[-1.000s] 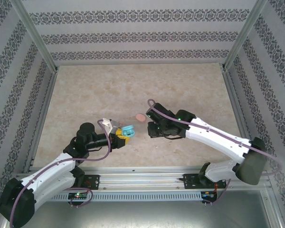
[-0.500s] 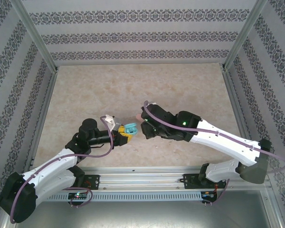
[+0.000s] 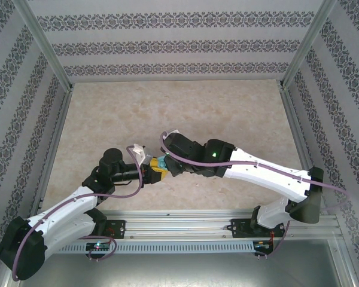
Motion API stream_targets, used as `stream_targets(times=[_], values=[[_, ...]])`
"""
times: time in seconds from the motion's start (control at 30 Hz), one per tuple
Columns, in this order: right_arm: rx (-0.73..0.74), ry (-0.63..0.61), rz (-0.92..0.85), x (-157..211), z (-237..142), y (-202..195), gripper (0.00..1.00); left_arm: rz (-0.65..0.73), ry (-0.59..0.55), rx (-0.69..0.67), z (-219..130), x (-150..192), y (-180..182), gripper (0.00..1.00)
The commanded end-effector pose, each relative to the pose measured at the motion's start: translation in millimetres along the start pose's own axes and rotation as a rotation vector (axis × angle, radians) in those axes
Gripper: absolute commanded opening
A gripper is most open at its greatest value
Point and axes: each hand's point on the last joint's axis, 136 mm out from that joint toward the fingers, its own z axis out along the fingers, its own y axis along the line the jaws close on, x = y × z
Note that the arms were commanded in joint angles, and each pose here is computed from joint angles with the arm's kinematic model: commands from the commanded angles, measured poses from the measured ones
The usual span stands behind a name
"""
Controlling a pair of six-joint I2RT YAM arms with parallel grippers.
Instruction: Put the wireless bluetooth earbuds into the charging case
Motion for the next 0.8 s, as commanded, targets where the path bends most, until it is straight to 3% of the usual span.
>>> stream_targets(times=[0.0,0.77], values=[[0.041,-0.006,-0.043,-3,0,-3,0.16,0.04,-0.04,0.041,-1,-18,-12,0.0],[0.057,0.039,-0.061,10,18,-3,0.16,0.018,-0.085,0.052,-3,-29,-16,0.0]])
